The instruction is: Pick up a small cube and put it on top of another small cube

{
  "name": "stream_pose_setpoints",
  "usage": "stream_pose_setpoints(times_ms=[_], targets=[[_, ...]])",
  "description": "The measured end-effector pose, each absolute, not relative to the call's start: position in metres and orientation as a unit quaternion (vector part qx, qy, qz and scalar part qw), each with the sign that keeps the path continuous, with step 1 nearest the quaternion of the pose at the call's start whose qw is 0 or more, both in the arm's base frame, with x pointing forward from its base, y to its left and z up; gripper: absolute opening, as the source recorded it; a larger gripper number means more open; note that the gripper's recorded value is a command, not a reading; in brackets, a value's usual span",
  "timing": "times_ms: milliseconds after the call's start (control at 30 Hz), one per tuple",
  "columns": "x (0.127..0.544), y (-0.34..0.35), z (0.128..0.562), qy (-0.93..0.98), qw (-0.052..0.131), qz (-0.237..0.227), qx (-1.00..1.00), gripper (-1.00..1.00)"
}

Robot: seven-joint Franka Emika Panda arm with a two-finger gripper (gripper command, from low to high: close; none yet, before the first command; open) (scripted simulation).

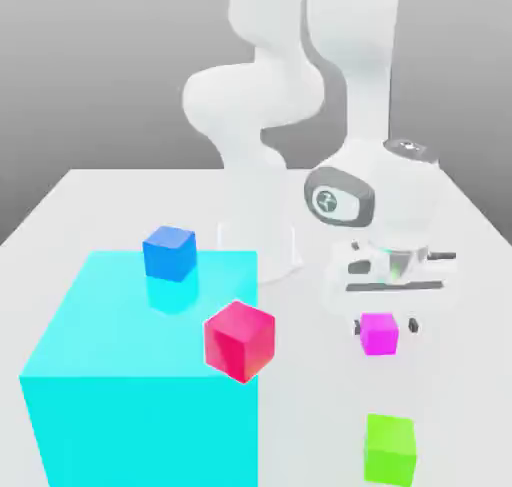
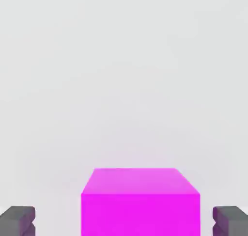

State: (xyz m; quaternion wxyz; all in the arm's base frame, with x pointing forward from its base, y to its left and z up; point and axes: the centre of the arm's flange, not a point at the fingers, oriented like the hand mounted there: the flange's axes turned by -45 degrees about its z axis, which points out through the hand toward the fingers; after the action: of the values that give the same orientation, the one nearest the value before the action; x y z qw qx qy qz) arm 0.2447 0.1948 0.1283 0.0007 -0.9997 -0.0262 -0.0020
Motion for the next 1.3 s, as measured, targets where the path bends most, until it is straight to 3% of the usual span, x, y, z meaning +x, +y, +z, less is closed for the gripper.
stream_pose_setpoints(times_ms=[33, 267, 933, 1300], targets=[[0.244, 0.193, 0.125, -0.027, 0.0, -0.001, -1.0, -1.0], [0.244, 0.194, 0.125, -0.027, 0.001, -0.001, -1.0, -1.0], [0.244, 0.194, 0.19, -0.027, 0.0, -0.002, -1.0, -1.0], [0.396, 0.158, 0.282, 0.066, 0.015, 0.006, -0.998, -1.0]])
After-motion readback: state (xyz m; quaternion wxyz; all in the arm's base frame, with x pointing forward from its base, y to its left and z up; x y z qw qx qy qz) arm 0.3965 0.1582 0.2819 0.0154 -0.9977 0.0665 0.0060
